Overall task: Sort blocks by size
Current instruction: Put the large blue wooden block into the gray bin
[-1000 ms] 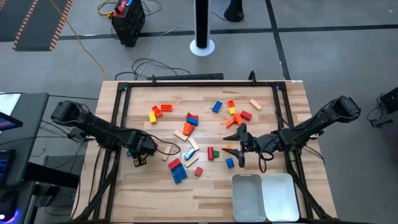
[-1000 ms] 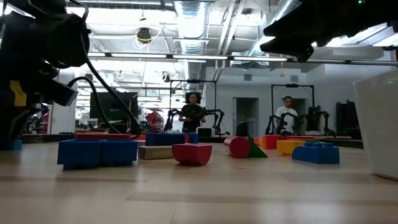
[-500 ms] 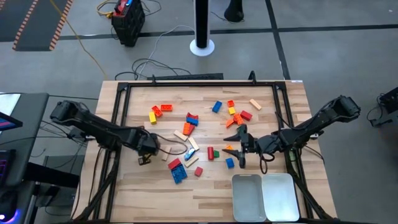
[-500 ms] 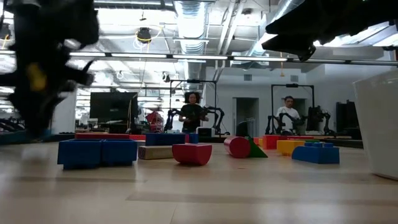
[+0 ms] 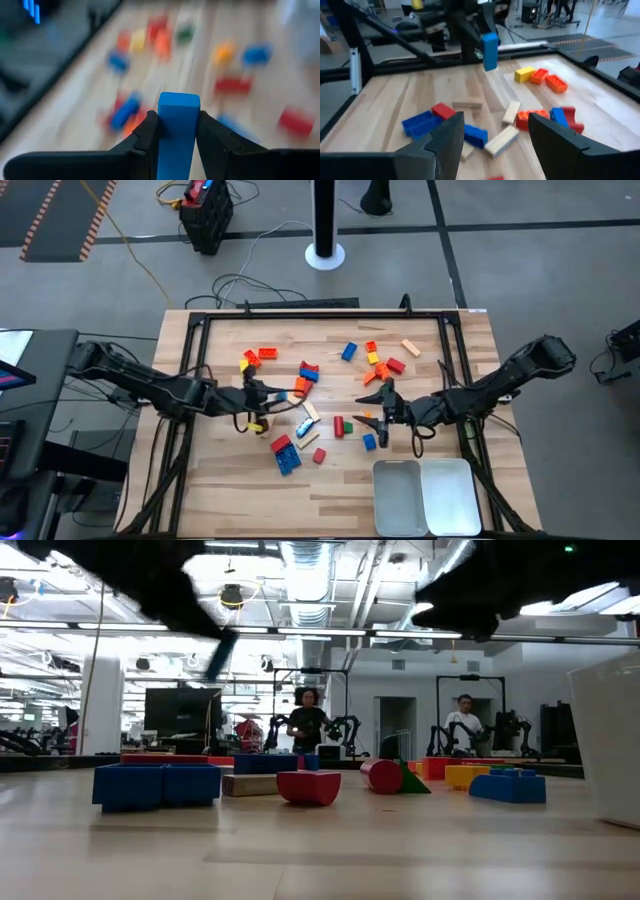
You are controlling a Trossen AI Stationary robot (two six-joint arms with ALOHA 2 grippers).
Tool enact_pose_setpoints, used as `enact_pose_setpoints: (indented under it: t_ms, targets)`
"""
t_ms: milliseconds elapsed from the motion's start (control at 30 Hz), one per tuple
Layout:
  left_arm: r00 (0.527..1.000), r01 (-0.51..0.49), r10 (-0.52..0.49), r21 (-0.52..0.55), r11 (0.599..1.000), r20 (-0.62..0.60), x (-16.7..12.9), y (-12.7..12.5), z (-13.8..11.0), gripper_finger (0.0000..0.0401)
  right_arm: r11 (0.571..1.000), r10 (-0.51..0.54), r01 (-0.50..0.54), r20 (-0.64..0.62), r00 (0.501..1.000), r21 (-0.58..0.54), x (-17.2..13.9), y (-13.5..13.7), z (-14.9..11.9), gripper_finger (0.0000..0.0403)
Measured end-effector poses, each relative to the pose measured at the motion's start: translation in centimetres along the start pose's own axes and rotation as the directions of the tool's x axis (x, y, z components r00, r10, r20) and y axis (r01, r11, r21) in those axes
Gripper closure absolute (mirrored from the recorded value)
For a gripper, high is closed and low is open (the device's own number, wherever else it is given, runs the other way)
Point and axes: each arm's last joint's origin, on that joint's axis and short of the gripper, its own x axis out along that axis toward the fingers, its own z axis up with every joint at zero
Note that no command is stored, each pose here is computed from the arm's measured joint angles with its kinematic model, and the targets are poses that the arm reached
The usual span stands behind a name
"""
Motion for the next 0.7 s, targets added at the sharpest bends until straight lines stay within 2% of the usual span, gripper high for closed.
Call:
enact_pose_setpoints:
  t_ms: [100,233,333,600,700]
  targets:
    - [0.984,0.026,-0.027,0.009,1.000,0.176,0.8,-0.3,1.3,0.0306,0.999,-0.016,0.016,-0.008,1.000,-0.050,1.8,0.6,-0.1,0.0154]
    - [0.941,0.104,-0.103,0.014,0.994,0.322,2.0,-0.9,2.3,0.0305,0.991,-0.035,0.032,-0.021,0.999,-0.128,4.7,1.6,0.8,0.0154]
    - [0.907,0.171,-0.168,0.026,0.985,0.386,2.9,-1.6,2.3,0.0304,0.980,-0.052,0.041,-0.048,0.998,-0.196,6.5,2.2,1.5,0.0154]
    - [0.865,0.230,-0.235,0.066,0.971,0.443,4.3,-3.1,1.7,0.0304,0.957,-0.107,0.066,-0.133,0.985,-0.282,9.6,2.5,2.8,0.0154]
    - [0.861,0.232,-0.241,0.076,0.970,0.448,4.6,-3.3,1.5,0.0304,0.948,-0.105,0.062,-0.121,0.987,-0.312,10.4,2.8,3.4,0.0154]
